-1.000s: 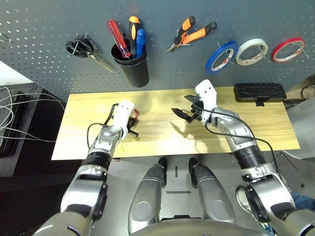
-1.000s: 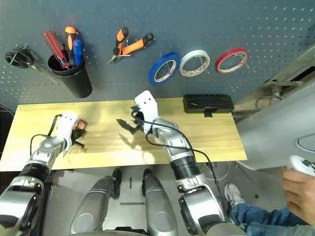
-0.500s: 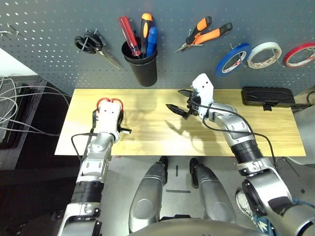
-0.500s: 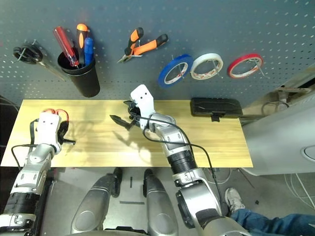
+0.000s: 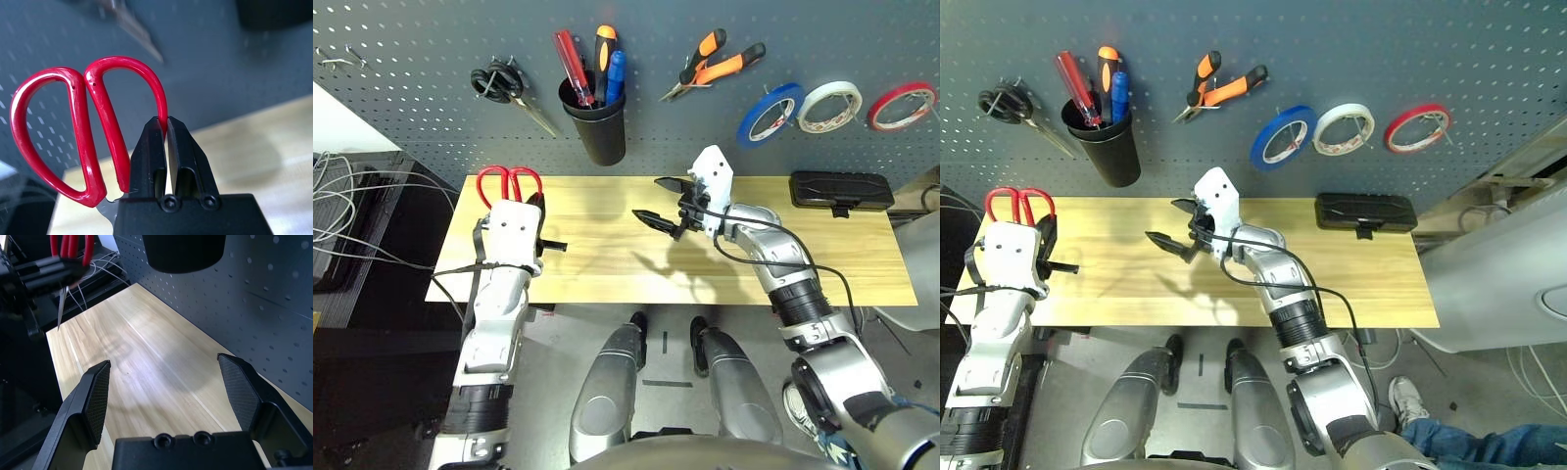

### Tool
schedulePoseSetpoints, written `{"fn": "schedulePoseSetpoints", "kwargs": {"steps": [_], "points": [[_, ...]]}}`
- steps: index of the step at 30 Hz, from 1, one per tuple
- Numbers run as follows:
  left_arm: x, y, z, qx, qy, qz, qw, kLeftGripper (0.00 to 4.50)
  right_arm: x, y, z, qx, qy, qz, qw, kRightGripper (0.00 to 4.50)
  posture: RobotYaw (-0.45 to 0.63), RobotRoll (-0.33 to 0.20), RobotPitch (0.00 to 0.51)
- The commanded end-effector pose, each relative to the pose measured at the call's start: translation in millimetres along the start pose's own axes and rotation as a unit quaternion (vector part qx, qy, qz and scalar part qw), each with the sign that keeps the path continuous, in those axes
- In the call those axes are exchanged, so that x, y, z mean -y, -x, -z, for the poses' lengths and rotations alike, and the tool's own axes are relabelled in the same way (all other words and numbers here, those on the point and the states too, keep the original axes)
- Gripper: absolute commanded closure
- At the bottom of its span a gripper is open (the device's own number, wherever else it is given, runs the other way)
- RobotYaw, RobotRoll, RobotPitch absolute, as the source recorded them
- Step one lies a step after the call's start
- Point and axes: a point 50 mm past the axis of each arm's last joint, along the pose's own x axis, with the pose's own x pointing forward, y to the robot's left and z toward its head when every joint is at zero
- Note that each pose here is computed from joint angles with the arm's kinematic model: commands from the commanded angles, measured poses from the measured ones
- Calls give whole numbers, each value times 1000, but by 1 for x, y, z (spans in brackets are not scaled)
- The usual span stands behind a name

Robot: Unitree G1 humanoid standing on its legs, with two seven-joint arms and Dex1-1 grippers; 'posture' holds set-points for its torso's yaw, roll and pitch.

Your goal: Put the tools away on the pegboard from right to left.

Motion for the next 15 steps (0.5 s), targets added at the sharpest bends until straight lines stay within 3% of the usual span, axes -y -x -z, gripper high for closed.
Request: {"fn": "schedulePoseSetpoints", "kwargs": {"steps": [1, 10, 15], "points": [[-5, -2, -19, 62, -29, -6, 998, 4476, -5, -4, -6, 11, 11, -16, 1000, 0, 92, 0, 305], [-4, -9, -46, 146, -78, 5, 986, 4476, -6, -6, -18, 34, 20, -19, 999, 0, 90, 0, 297], [-2, -11, -50, 161, -92, 14, 983, 4476, -6, -8, -20, 39, 23, -20, 999, 0, 89, 0, 294]]}}
